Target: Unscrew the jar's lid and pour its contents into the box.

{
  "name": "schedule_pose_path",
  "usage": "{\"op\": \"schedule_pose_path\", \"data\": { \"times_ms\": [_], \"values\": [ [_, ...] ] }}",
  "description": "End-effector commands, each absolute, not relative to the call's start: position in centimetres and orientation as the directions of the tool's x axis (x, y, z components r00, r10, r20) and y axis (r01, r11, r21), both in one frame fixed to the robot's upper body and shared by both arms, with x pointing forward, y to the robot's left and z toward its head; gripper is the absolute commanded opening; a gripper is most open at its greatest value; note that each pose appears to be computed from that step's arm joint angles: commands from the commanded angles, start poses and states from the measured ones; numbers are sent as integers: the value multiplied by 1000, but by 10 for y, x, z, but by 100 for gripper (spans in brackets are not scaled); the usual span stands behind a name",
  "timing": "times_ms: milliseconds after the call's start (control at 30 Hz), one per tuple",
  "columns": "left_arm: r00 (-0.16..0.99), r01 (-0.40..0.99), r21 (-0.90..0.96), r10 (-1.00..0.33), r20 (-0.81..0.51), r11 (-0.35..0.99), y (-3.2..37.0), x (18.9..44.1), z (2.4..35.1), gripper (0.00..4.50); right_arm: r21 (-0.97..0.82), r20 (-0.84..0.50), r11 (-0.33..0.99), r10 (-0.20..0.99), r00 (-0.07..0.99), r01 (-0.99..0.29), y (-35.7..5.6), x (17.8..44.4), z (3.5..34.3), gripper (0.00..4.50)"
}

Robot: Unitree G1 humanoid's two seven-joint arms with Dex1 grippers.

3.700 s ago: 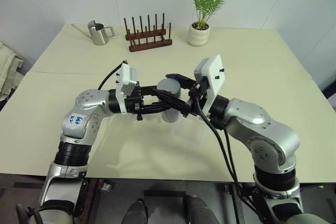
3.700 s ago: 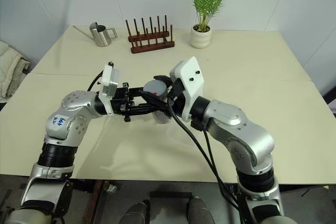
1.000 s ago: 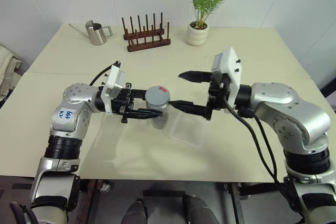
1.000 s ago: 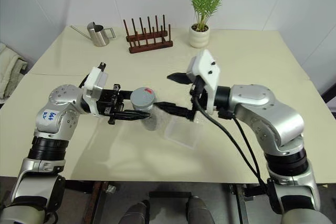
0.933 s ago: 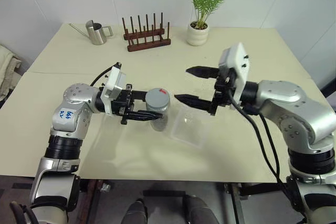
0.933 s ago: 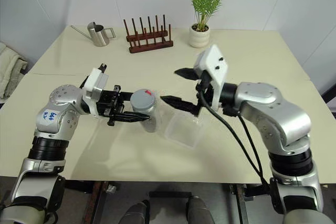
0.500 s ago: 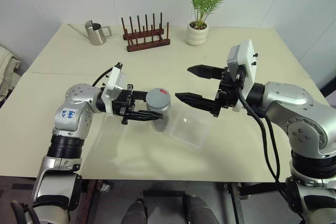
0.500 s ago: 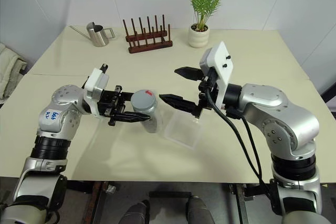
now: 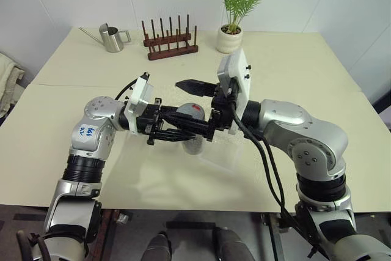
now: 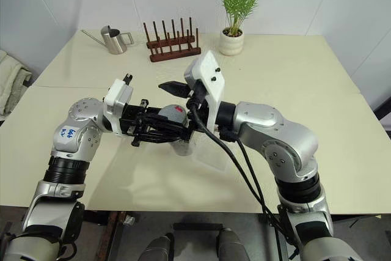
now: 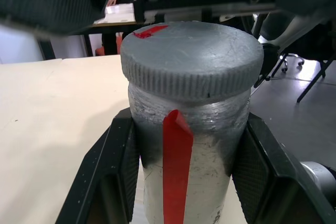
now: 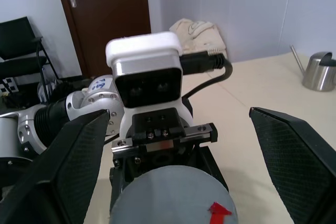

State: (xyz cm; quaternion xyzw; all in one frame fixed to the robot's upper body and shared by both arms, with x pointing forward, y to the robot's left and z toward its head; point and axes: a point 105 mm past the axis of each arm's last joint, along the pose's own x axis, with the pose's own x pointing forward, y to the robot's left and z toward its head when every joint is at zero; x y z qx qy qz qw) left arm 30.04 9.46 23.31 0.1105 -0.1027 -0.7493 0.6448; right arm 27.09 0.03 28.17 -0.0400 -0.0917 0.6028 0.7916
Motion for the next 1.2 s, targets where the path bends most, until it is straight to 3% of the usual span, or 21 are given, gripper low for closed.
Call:
{"op": "schedule_pose_path", "data": {
  "times_ms": [33, 333, 1200],
  "values": [
    [-177, 920, 351, -984, -27, -175, 92, 296, 246, 202, -226, 104, 256, 966, 238, -940, 4, 267, 288, 448],
    [-191, 916, 351, -981, -45, -194, 93, 294, 245, 202, -230, 74, 260, 966, 249, -938, 3, 270, 279, 448],
    [-160, 916, 359, -984, -78, -177, 101, 299, 246, 202, -267, 40, 413, 908, 418, -871, -47, 284, 280, 448]
  ]
}}
